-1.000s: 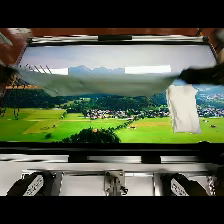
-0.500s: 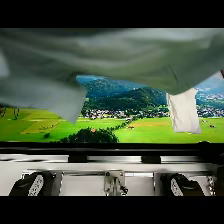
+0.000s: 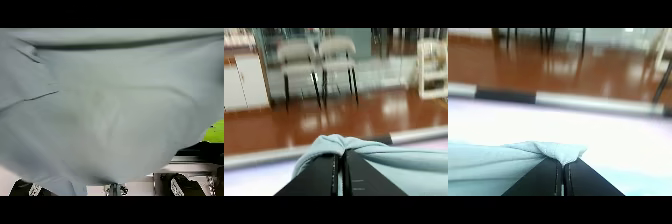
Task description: Fold the shirts.
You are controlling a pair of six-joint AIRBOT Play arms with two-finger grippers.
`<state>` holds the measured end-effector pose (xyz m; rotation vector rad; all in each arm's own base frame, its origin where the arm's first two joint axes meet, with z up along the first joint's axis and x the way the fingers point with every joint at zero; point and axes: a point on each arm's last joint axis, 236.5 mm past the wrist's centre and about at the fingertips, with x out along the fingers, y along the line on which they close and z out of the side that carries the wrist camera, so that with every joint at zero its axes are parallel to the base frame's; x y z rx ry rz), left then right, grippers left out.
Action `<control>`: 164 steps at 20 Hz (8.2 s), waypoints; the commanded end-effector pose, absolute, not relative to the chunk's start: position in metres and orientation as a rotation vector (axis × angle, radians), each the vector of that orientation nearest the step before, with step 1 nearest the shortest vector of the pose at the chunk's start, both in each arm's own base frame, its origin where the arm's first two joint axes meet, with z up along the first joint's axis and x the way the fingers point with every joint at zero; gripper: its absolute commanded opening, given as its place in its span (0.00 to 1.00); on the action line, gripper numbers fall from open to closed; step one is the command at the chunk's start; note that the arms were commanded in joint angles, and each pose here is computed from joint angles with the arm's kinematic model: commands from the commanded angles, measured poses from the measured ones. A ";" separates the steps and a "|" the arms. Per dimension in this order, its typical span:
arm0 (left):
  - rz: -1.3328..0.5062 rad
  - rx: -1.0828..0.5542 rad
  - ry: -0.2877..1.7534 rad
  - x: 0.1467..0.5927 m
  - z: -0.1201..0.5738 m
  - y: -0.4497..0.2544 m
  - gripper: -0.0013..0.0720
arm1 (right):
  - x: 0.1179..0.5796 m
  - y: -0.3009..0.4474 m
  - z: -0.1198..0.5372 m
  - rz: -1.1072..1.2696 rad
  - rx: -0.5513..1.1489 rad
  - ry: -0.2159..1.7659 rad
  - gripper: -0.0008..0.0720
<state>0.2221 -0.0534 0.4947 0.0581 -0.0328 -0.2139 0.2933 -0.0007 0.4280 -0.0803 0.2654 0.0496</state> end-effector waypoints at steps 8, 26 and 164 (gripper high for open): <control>-0.240 -0.373 0.722 0.418 0.143 -0.021 0.06 | 0.470 0.011 0.080 0.131 0.335 0.986 0.09; -0.160 -0.598 0.818 0.558 -0.002 -0.035 0.06 | 0.557 0.023 -0.040 0.063 0.359 0.913 0.09; -0.409 -0.624 1.338 0.429 -0.043 -0.040 0.55 | 0.461 0.040 -0.107 0.166 0.609 1.356 0.93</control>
